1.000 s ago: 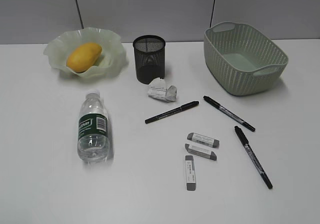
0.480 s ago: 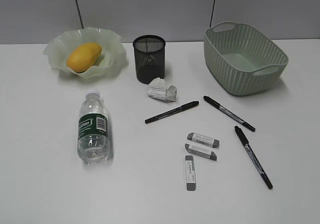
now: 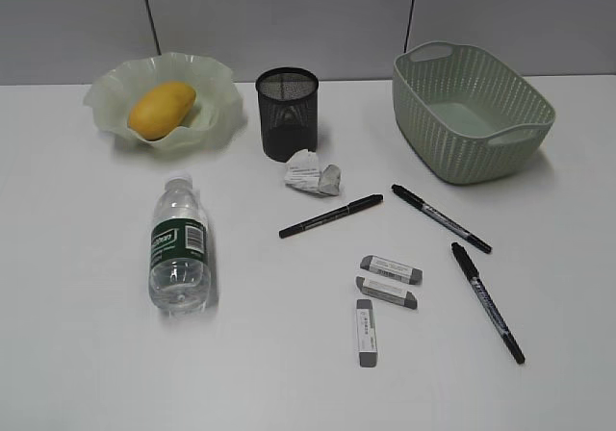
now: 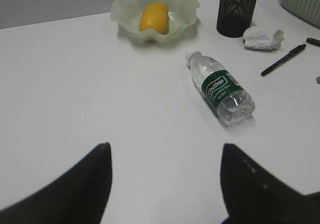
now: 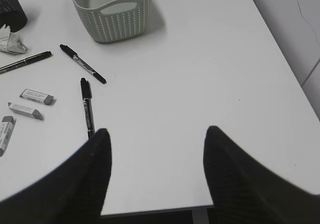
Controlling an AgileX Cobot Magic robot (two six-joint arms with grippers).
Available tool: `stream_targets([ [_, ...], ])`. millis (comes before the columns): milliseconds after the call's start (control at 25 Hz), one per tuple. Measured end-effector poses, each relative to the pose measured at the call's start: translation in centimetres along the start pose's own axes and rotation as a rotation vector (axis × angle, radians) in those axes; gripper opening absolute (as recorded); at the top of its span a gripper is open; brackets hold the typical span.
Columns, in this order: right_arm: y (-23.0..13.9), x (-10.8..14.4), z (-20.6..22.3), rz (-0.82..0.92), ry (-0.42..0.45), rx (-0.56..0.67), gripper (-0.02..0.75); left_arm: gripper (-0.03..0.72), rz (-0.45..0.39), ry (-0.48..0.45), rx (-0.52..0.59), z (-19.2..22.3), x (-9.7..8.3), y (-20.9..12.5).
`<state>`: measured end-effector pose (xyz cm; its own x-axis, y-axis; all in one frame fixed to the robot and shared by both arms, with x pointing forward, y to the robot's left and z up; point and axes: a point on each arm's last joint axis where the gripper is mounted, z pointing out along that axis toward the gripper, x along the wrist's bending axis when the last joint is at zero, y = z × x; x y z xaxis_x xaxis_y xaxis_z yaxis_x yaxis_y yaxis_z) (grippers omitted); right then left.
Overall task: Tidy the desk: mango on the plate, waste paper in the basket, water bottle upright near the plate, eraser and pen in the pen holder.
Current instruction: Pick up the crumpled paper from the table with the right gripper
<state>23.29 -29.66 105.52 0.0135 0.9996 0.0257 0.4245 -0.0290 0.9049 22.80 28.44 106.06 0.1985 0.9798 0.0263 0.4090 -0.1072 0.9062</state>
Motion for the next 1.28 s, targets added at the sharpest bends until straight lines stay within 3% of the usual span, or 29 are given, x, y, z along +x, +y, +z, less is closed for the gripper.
stream_targets([
  [760, 0.0, 0.0, 0.0, 0.000, 0.000, 0.000, 0.466, 0.498, 0.000, 0.000, 0.000, 0.0, 0.0, 0.0],
  [880, 0.3, 0.2, 0.7, -0.045, 0.022, 0.048, 0.466, 0.496, 0.000, 0.000, 0.000, 0.0, 0.0, 0.0],
  [1040, 2.9, 0.7, 3.3, -0.093, 0.086, 0.214, 0.466, 0.489, 0.000, 0.000, 0.000, 0.0, 0.0, 0.0],
  [1280, 10.4, 1.2, 8.2, -0.110, 0.152, 0.364, 0.466, 0.482, 0.000, -0.001, 0.000, 0.0, 0.0, 0.0],
])
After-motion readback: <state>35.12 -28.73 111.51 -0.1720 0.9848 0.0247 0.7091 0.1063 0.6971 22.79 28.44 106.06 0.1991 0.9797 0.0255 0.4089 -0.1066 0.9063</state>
